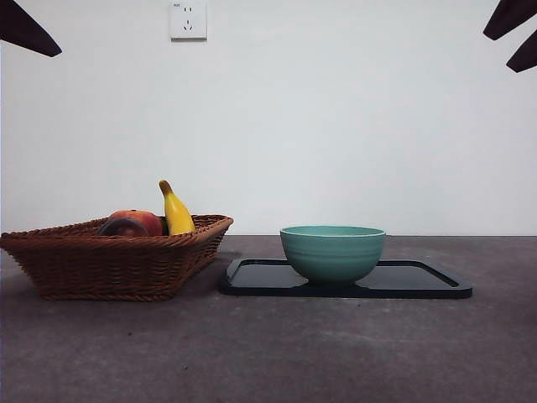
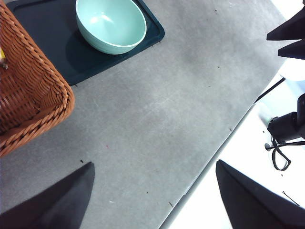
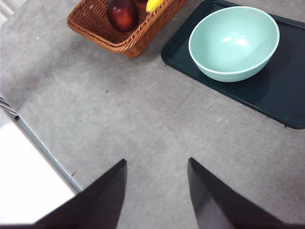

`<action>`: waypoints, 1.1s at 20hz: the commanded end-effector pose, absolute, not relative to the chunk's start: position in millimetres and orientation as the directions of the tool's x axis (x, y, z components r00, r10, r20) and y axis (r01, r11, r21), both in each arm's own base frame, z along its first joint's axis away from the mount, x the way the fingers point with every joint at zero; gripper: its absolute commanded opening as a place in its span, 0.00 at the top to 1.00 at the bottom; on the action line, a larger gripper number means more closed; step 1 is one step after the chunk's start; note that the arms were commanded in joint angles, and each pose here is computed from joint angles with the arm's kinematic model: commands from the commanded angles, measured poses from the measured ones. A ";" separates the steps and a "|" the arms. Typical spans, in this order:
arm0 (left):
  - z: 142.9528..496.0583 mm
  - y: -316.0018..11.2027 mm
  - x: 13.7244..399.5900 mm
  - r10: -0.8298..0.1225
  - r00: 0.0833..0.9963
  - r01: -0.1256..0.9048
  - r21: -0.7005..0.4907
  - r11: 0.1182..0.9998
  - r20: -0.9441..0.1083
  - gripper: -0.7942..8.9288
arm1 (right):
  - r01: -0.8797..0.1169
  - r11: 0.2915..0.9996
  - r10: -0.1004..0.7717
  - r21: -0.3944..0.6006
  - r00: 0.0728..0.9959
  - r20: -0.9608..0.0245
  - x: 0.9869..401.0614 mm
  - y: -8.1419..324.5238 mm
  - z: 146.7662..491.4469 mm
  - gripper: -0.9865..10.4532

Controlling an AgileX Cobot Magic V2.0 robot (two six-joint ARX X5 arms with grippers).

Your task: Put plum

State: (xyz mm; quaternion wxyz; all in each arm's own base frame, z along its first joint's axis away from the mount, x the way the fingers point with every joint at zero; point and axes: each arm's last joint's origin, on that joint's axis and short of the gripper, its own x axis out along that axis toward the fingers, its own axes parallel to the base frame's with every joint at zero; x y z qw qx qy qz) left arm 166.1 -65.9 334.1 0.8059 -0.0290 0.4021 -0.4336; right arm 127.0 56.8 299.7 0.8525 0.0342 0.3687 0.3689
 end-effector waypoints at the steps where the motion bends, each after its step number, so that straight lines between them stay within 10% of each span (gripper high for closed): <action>1: 338.5 -67.0 167.5 -0.730 0.304 0.696 -0.381 0.609 -0.613 0.50 | -0.605 0.723 0.659 0.334 0.456 -0.599 128.4 58.2 301.0 0.74; 13: 338.5 -67.1 167.5 -0.730 0.304 0.695 -0.381 0.610 -0.612 0.50 | -0.407 0.819 0.574 0.405 0.602 -0.555 147.0 59.9 310.7 0.71; 22: 338.5 -67.0 167.4 -0.730 0.304 0.695 -0.381 0.610 -0.613 0.50 | -0.326 0.873 0.488 0.363 0.559 -0.671 243.9 83.0 321.2 0.70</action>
